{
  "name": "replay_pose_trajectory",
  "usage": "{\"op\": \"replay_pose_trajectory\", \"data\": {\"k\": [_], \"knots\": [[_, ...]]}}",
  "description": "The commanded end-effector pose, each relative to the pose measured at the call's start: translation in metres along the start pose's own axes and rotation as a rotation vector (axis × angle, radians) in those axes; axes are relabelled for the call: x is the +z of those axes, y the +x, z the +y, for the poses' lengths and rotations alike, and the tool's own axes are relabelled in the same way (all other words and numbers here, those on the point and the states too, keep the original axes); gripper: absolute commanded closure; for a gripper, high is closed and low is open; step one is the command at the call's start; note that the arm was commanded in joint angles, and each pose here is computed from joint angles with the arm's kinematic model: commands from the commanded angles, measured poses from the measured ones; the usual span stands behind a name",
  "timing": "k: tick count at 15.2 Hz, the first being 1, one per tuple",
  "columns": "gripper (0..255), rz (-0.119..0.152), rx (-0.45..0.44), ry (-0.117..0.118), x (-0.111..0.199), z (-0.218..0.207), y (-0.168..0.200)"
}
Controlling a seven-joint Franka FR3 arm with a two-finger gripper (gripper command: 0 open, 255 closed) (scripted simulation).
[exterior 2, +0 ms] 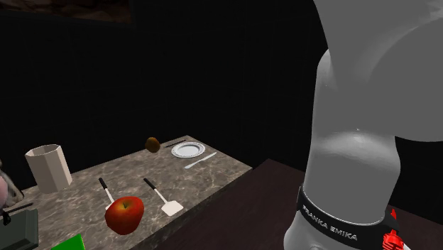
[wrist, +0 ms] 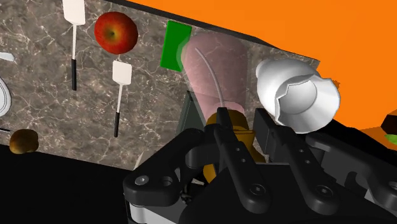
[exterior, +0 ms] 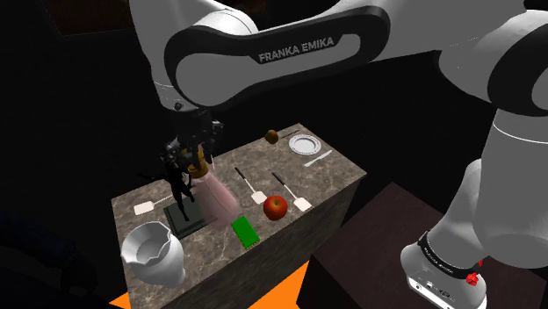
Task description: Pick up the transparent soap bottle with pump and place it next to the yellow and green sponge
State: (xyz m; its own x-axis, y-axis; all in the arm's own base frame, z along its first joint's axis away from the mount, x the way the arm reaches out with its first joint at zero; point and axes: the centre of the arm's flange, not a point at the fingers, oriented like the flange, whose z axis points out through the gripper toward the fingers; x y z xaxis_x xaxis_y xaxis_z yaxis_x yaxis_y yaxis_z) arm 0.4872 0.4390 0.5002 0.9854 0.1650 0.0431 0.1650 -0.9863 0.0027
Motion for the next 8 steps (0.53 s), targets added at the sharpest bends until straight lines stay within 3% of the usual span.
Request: {"op": "replay_pose_trajectory", "data": {"k": [1, 8], "knots": [[255, 0.001, 0.000, 0.001, 0.010, -0.001, 0.000], [255, 0.001, 0.000, 0.001, 0.047, -0.001, -0.001]]}}
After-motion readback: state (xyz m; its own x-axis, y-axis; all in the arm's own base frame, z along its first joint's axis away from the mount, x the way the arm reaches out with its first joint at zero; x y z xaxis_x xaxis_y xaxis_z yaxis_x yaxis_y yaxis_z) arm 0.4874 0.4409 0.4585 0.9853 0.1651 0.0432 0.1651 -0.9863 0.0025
